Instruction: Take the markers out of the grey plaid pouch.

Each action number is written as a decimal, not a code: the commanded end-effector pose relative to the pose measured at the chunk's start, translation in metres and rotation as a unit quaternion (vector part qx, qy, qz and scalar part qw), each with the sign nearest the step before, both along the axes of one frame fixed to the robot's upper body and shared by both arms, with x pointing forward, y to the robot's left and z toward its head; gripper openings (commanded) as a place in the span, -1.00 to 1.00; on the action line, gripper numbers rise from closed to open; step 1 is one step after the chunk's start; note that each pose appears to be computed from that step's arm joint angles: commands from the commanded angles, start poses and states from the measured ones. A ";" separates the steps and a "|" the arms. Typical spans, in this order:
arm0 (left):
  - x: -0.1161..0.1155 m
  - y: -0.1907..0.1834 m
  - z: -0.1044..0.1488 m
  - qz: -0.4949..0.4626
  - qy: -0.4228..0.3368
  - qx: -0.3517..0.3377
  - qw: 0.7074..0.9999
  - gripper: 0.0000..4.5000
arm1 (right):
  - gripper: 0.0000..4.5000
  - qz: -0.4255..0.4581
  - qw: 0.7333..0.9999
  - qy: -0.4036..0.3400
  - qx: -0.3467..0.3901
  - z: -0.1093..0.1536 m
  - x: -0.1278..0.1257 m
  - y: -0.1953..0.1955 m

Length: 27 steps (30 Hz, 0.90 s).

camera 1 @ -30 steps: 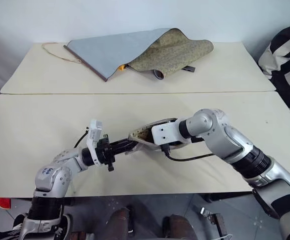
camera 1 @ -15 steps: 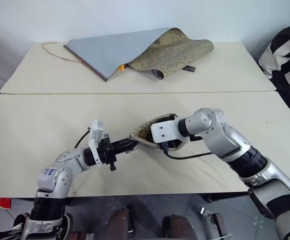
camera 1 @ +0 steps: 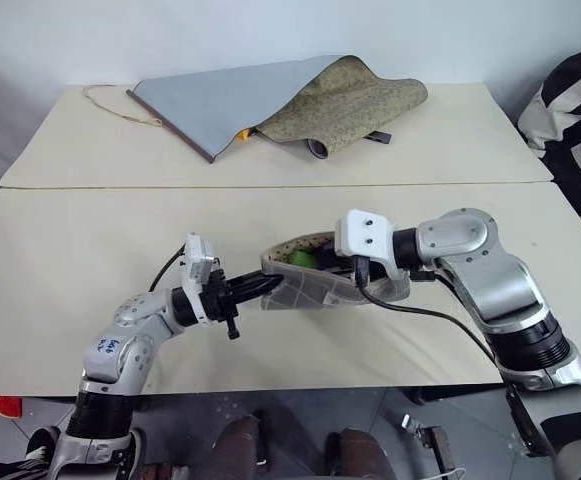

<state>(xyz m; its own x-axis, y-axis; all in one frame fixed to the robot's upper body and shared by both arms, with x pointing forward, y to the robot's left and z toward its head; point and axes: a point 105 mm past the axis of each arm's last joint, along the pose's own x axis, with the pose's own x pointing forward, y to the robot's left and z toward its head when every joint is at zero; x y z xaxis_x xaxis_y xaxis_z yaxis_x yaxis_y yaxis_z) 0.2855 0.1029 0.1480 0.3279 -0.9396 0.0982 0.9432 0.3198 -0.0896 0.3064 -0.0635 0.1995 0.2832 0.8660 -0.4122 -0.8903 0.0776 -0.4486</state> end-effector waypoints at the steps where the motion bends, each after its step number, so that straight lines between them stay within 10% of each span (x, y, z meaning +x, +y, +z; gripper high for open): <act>1: 0.004 0.007 -0.002 0.026 -0.022 0.024 0.999 -1.00 | -0.54 0.032 0.998 -0.019 0.044 0.020 -0.016 0.002; 27: 0.009 0.003 0.009 0.044 -0.132 0.074 0.988 -1.00 | -0.54 -0.029 0.965 -0.042 0.257 0.074 0.006 0.003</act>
